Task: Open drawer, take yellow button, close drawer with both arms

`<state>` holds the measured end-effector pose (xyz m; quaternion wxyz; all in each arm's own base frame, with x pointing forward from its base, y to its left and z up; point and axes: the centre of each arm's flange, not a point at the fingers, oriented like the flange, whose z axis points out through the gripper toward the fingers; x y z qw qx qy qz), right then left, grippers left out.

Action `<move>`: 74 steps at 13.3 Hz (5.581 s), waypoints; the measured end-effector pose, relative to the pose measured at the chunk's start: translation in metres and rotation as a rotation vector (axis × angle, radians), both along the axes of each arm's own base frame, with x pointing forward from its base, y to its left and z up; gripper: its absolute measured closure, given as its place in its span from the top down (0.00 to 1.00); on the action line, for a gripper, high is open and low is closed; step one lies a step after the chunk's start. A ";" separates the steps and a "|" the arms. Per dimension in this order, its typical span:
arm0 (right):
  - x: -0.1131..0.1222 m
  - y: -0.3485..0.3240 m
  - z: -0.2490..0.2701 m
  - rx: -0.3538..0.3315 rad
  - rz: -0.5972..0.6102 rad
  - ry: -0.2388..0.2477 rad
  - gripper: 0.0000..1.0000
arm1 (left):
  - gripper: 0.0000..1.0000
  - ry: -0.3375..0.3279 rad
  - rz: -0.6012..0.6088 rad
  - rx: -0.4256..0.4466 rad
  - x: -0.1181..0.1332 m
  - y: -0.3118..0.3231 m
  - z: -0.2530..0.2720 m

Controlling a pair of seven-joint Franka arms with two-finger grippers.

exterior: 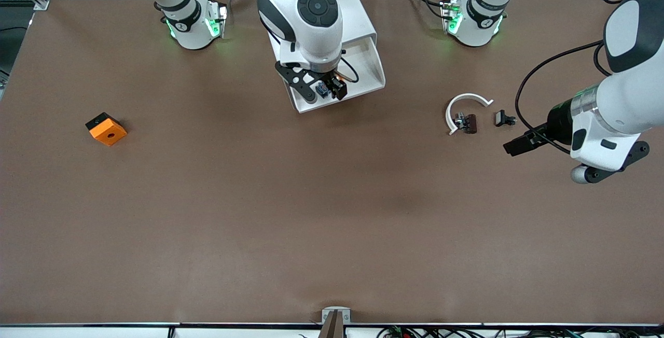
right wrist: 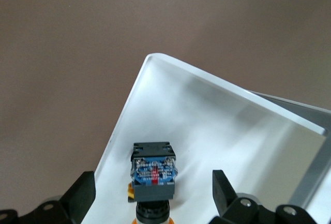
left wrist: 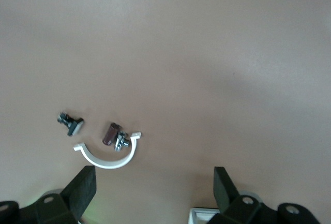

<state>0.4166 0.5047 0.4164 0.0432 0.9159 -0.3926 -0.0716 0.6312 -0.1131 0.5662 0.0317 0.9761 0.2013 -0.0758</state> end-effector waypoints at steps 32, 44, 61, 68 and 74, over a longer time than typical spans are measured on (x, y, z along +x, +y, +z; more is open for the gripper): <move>0.147 -0.175 0.070 0.111 0.281 0.042 0.42 | 1.00 -0.116 -0.285 -0.020 -0.011 -0.164 -0.125; 0.222 -0.443 -0.026 0.089 0.662 0.008 0.42 | 1.00 -0.005 -0.254 -0.017 -0.148 -0.338 -0.208; 0.186 -0.604 -0.155 0.045 0.660 -0.107 0.42 | 1.00 0.165 -0.299 -0.088 -0.257 -0.405 -0.227; 0.184 -0.608 -0.207 0.050 0.654 -0.085 0.42 | 1.00 0.236 -0.271 -0.121 -0.276 -0.411 -0.235; 0.182 -0.609 -0.222 0.057 0.644 -0.067 0.42 | 1.00 0.248 -0.266 -0.126 -0.277 -0.412 -0.238</move>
